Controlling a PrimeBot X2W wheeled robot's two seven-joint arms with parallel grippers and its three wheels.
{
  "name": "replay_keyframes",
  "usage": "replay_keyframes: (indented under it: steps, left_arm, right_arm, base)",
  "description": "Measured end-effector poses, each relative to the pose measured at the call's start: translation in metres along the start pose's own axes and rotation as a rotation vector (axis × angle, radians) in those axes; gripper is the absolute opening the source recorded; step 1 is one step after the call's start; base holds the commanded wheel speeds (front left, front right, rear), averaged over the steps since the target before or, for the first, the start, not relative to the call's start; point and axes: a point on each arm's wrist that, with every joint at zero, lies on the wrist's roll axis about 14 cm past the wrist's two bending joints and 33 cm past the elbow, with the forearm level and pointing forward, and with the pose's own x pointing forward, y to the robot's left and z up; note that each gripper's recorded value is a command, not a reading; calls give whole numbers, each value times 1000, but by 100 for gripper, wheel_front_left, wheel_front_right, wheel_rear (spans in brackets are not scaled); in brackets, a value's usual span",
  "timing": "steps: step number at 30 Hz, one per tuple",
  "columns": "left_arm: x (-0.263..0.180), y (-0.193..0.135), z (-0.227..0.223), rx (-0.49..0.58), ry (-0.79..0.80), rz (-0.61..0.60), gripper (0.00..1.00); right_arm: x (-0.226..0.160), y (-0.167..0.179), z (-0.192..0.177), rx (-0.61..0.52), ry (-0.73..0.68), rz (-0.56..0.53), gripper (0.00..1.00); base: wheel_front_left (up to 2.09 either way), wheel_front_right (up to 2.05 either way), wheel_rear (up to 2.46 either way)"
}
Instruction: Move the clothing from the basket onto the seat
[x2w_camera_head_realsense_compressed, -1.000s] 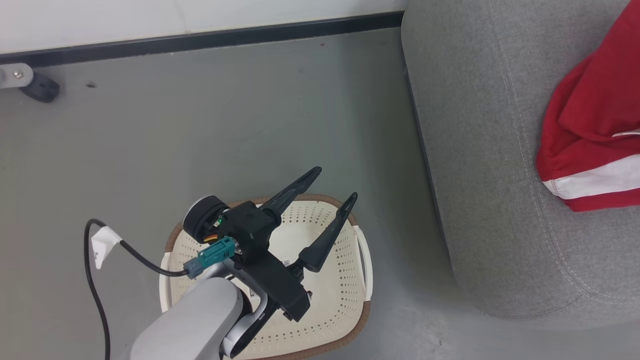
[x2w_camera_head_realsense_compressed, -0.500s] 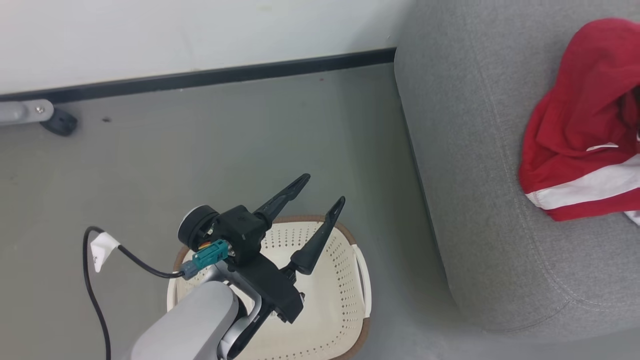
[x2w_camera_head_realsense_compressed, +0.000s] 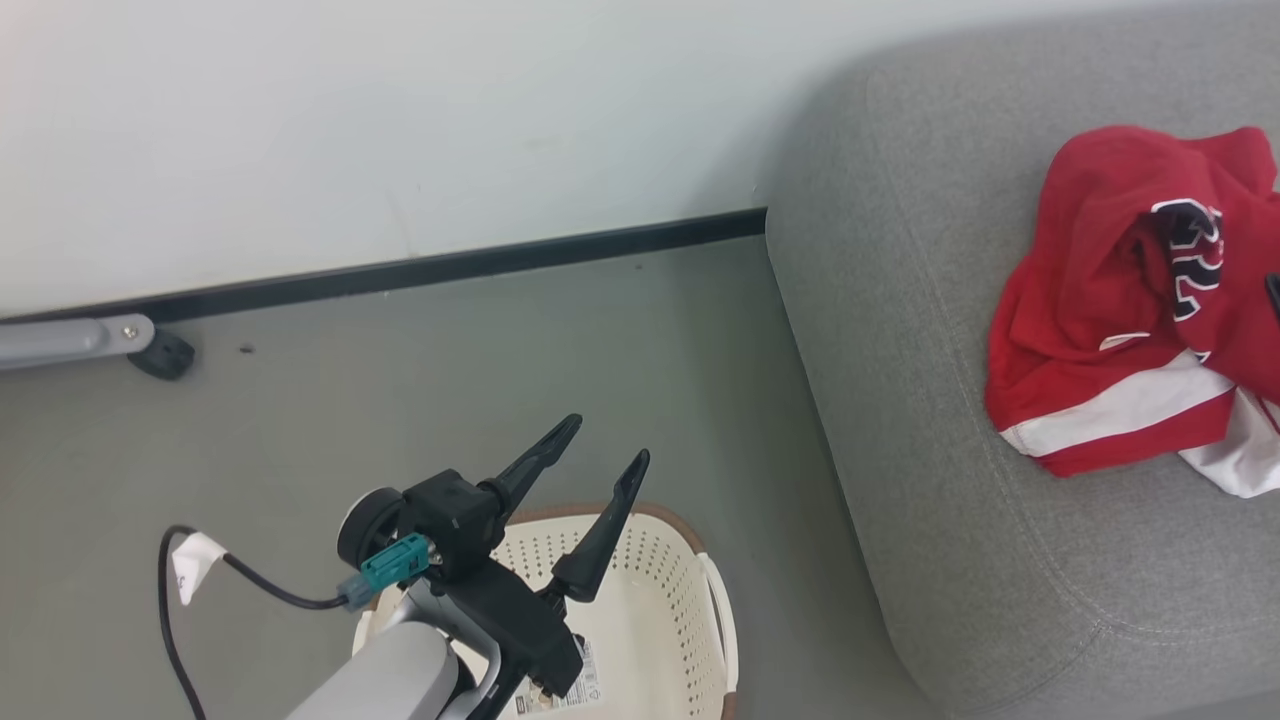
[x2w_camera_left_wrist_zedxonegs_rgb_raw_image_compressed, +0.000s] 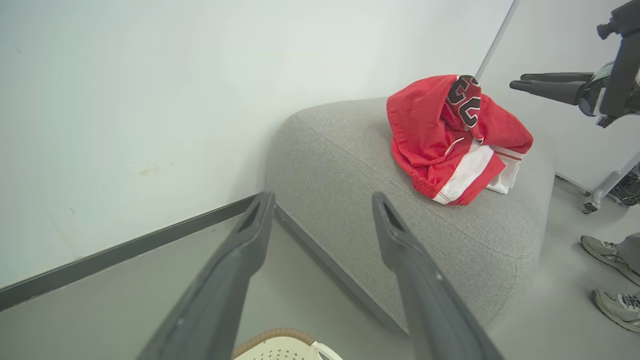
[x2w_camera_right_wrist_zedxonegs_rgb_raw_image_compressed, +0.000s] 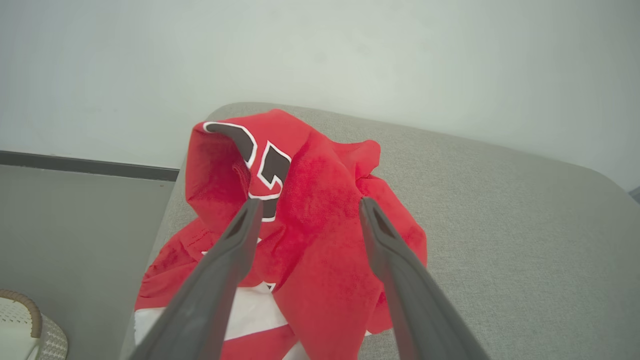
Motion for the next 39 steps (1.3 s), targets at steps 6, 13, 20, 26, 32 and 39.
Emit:
replay_keyframes:
  steps: [6,13,20,26,32,39]
  left_arm:
    - [-12,-4,13,-1,-33,29,100]
    - [-32,5,27,6,-67,108,100]
    - [-62,23,39,16,-102,226,100]
    - [-92,38,46,27,-135,329,100]
    - [-125,57,54,28,-170,448,100]
    - [-160,70,58,11,-215,568,100]
  right_arm:
    - [-21,1,8,59,-86,8,100]
    - [-34,20,24,112,-195,62,100]
    - [-41,49,38,145,-264,139,100]
    - [-48,82,41,176,-298,216,100]
    - [-55,122,48,223,-331,282,100]
    - [-66,149,47,293,-342,321,100]
  base:
    - [0,0,0]
    - [0,0,0]
    - [0,0,0]
    - [0,0,0]
    - [0,0,0]
    - [0,0,0]
